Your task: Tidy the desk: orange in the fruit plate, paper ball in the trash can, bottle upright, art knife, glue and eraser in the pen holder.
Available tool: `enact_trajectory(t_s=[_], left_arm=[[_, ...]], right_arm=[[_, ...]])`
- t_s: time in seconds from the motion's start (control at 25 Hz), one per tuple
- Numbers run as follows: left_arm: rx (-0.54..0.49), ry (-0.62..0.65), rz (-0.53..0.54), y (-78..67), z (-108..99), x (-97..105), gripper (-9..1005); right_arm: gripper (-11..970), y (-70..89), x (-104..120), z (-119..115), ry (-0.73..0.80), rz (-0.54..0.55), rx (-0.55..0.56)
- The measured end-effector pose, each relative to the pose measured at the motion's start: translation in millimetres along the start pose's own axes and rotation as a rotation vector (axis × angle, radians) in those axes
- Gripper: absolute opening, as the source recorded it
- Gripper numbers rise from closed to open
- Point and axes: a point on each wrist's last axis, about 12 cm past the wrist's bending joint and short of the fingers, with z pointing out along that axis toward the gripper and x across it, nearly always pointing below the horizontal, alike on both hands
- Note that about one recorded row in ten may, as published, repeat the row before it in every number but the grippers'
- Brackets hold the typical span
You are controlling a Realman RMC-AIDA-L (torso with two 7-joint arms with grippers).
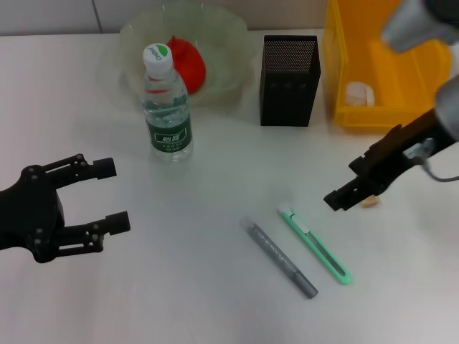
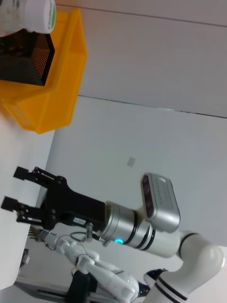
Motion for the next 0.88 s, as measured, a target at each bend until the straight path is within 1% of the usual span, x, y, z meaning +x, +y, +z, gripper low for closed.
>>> enact_trajectory(t_s=[0.04, 0.08, 0.12, 0.24, 0.28, 0.32, 0.4, 0.44, 0.6, 0.64, 0.68, 0.88], left_arm=[[0.003, 0.003, 0.001, 0.3, 0.9, 0.3, 834], [0.010, 0.008, 0.003, 0.6, 2.6, 0.9, 834], [0.010, 0.008, 0.003, 0.6, 2.6, 0.9, 834], [0.012, 0.007, 0.016, 0.6, 3.2, 1.1, 834], [0.010, 0.006, 0.018, 0.6, 2.9, 1.4, 834], [0.009, 0.005, 0.019, 0.5, 2.9, 1.7, 834], [0.012, 0.006, 0.021, -0.1, 3.2, 3.1, 833], [0.012, 0.006, 0.021, -0.1, 3.2, 3.1, 833], [0.017, 0.023, 0.013, -1.1, 4.4, 6.1, 833], [0.017, 0.023, 0.013, -1.1, 4.4, 6.1, 833], [0.016, 0.021, 0.009, -1.4, 4.8, 6.8, 833], [0.014, 0.016, 0.002, -1.8, 4.8, 7.9, 832]], right_arm=[[776, 4.2, -5.0, 4.6, 0.026, 0.002, 0.023], [776, 14.3, -12.9, 14.3, 0.079, -0.005, 0.061], [776, 14.3, -12.9, 14.3, 0.079, -0.005, 0.061], [776, 28.7, -21.8, 29.4, 0.135, -0.010, 0.110], [776, 36.5, -26.6, 39.4, 0.159, -0.018, 0.133], [776, 36.5, -26.6, 39.4, 0.159, -0.018, 0.133], [775, 45.3, -31.1, 53.4, 0.185, -0.029, 0.148], [775, 45.3, -31.1, 53.4, 0.185, -0.029, 0.148], [775, 50.1, -34.9, 70.4, 0.184, -0.040, 0.153], [775, 50.1, -34.9, 70.4, 0.184, -0.040, 0.153], [775, 48.6, -34.8, 75.8, 0.180, -0.032, 0.147], [775, 44.3, -35.1, 84.6, 0.175, -0.021, 0.151]])
